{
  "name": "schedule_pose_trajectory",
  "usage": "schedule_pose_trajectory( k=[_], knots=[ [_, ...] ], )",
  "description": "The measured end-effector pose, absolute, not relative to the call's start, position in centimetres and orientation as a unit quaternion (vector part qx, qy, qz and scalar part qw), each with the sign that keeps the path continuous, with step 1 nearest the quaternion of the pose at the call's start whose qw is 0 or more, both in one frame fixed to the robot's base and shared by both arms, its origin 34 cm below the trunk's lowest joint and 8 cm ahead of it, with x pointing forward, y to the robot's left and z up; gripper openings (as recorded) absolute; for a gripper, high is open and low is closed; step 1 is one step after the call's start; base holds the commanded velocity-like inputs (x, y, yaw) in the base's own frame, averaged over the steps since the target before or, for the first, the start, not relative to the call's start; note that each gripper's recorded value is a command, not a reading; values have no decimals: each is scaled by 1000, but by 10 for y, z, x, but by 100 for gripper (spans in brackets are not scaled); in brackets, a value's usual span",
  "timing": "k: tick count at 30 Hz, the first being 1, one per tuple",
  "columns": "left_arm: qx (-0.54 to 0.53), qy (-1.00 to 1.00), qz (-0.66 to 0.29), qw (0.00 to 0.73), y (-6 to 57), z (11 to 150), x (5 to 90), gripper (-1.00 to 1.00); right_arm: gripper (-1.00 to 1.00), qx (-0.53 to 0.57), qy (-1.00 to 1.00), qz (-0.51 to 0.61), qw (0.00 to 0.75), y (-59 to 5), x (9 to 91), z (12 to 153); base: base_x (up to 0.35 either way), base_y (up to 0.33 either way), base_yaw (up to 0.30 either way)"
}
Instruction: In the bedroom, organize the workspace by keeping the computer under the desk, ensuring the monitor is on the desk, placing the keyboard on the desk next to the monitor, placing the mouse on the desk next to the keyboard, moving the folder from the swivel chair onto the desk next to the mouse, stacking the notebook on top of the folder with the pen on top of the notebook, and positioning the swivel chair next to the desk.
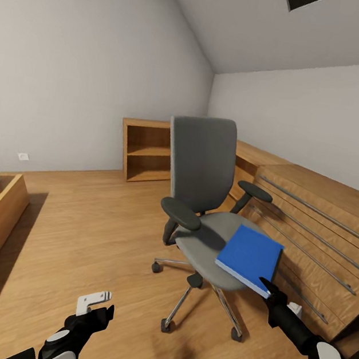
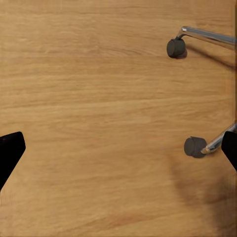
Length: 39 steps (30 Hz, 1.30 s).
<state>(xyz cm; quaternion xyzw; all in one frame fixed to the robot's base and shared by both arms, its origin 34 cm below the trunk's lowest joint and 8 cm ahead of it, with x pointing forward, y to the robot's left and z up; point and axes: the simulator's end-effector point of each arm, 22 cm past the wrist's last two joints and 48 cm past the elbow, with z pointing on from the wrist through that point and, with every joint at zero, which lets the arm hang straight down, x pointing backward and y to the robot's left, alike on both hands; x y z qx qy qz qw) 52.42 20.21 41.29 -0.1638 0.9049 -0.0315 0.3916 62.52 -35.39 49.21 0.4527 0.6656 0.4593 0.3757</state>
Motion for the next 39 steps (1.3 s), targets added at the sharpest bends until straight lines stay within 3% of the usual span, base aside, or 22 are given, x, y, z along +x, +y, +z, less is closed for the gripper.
schedule_pose_trajectory(
  k=[23,39],
  knots=[
    [-163,901,-39,401,195,461,535,100,-100,397,646,487,433,-329,649,604,-5,2,0],
    [-163,900,-38,402,196,497,544,100,-100,394,642,494,433,-316,659,644,-230,170,0]
  ],
)
